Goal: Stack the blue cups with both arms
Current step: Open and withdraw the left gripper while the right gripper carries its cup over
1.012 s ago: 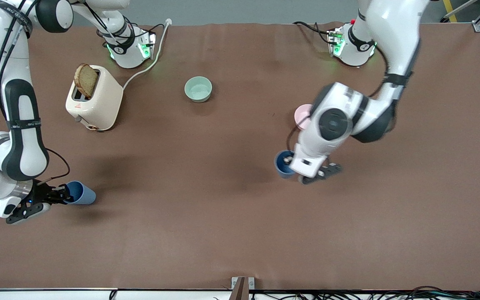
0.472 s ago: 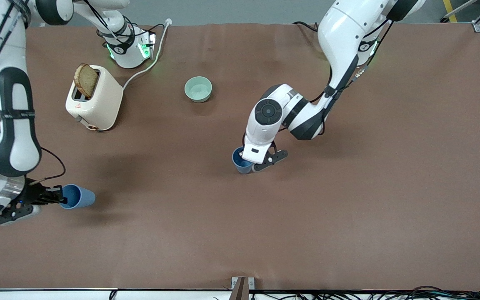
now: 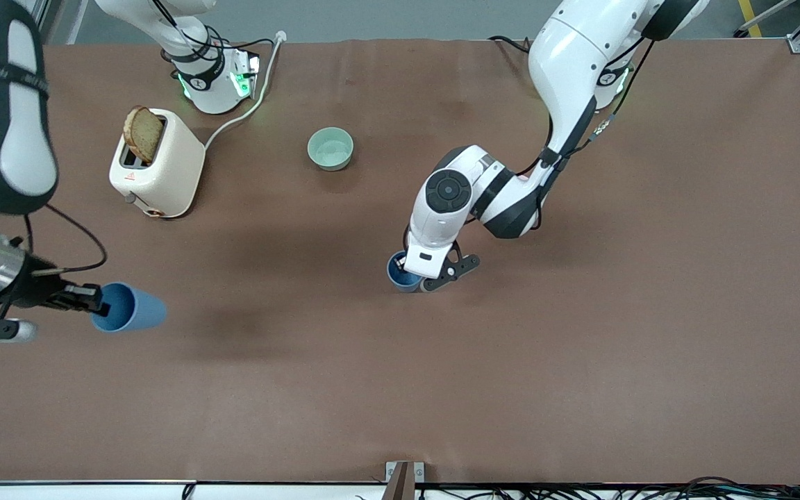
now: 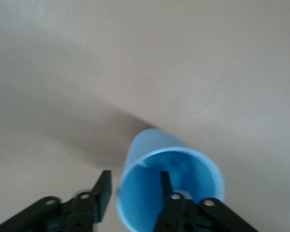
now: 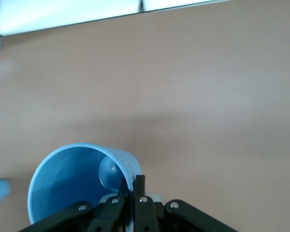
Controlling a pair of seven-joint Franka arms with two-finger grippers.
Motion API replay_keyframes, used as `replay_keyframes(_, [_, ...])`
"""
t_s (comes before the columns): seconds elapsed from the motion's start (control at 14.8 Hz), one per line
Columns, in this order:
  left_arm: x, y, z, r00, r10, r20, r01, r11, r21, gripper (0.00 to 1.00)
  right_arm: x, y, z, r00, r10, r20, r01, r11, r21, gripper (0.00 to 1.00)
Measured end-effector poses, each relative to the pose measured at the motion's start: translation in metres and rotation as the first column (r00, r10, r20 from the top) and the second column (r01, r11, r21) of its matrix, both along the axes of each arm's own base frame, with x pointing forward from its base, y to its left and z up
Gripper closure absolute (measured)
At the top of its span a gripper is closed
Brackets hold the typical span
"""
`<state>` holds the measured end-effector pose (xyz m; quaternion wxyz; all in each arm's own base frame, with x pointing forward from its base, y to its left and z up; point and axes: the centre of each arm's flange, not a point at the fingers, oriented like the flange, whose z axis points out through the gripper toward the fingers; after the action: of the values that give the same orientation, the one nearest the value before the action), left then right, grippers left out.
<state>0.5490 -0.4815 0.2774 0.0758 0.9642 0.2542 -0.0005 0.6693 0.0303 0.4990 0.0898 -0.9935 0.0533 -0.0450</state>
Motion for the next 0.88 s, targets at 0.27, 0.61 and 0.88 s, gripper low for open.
replay_keyframes(0.27, [0.053, 0.068, 0.094, 0.999, -0.002, 0.035, 0.001, 1.0, 0.025, 0.1, -0.026, 0.11, 0.032, 0.988, -0.148, -0.048, 0.151, 0.986, 0.073, 0.96])
replay_keyframes(0.61, [0.074, 0.212, 0.24, 0.988, -0.139, 0.065, 0.132, 0.986, 0.102, 0.0, -0.063, 0.231, 0.038, 0.962, -0.269, -0.052, 0.273, 0.958, 0.088, 0.96])
replay_keyframes(0.88, [0.071, 0.309, 0.307, 0.96, -0.268, 0.086, 0.253, 0.955, 0.152, 0.0, -0.093, 0.296, 0.027, 0.951, -0.308, -0.025, 0.309, 0.945, 0.106, 0.96])
